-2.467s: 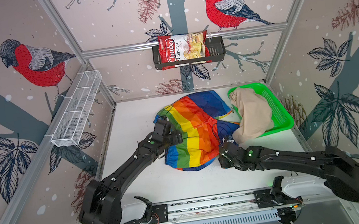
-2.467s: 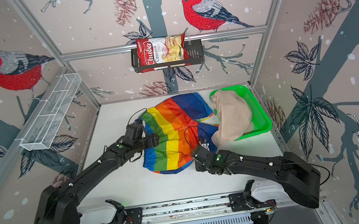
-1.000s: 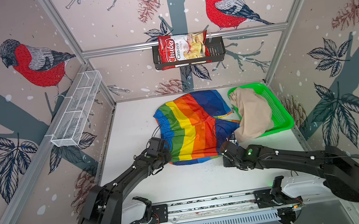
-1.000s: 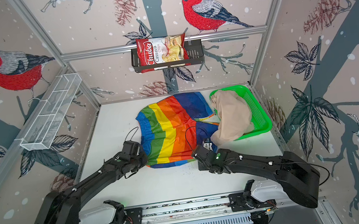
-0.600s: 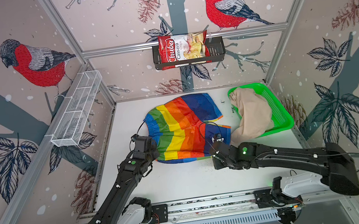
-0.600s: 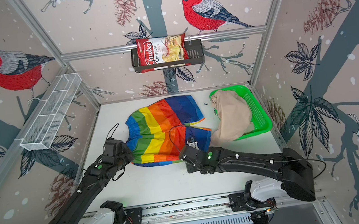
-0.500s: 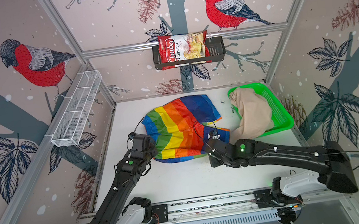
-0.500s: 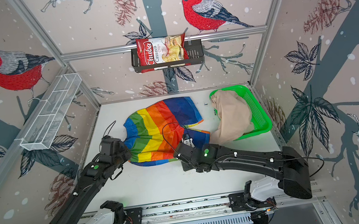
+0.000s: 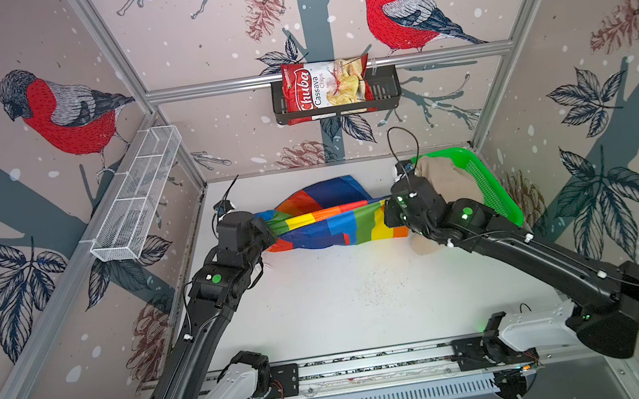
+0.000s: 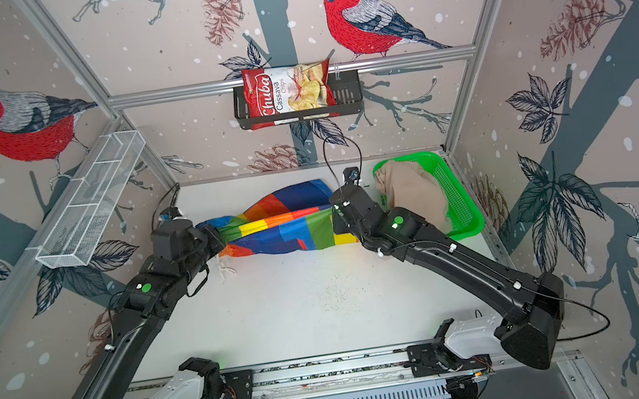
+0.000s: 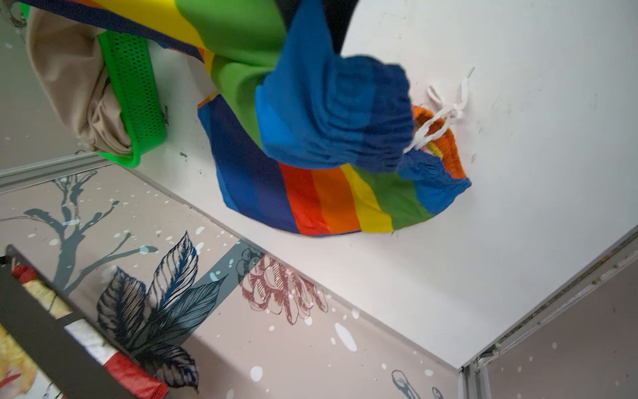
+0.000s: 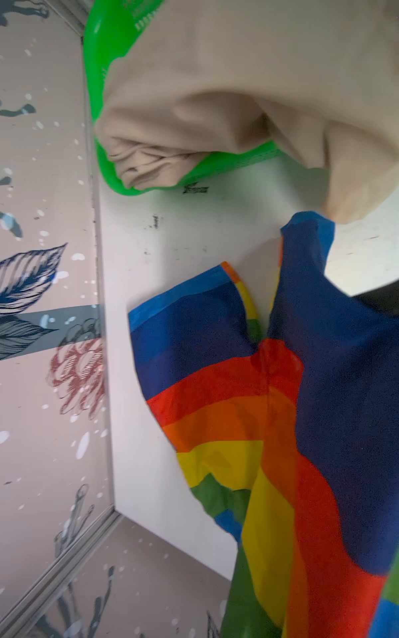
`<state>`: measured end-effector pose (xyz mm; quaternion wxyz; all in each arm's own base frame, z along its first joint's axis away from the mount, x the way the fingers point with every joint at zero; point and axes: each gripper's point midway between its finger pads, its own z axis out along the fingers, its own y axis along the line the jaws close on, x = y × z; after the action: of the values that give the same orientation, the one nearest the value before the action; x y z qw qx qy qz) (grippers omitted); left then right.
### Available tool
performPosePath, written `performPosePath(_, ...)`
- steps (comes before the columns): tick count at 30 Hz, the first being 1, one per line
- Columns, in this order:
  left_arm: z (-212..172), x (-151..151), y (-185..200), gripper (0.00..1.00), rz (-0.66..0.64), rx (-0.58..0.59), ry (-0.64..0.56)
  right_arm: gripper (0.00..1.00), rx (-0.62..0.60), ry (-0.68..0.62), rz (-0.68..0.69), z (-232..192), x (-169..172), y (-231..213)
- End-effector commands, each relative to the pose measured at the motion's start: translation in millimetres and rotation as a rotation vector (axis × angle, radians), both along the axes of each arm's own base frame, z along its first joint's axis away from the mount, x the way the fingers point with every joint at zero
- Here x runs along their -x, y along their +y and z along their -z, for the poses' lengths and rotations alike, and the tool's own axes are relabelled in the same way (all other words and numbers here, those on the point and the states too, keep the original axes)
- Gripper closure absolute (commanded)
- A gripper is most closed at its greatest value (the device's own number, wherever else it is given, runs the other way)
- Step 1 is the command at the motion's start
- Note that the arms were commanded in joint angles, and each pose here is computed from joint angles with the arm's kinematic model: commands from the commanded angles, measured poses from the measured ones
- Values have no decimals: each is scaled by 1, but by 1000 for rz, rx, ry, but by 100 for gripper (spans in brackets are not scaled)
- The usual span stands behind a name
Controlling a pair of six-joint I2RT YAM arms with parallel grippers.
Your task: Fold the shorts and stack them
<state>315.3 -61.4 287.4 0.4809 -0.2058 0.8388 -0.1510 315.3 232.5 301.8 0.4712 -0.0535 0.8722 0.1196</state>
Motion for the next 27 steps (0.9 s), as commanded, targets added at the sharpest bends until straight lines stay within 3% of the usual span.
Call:
performPosePath(1,-6,-4,39,100,-164,-166,3,100,38,-168,92,-41,-36,-13)
performPosePath(8,0,-22,50,100,-194,-179,30,100,142,-218,86,-40,-97,15)
performPosePath(15,46,-39,74,100,-232,-130,132,100,199,-190,80,10,-156,38)
performPosePath(23,94,-54,92,100,-285,-140,242,100,146,-238,54,49,-217,61)
performPosePath(27,115,-60,95,100,-292,-169,306,100,175,-167,31,104,-244,77)
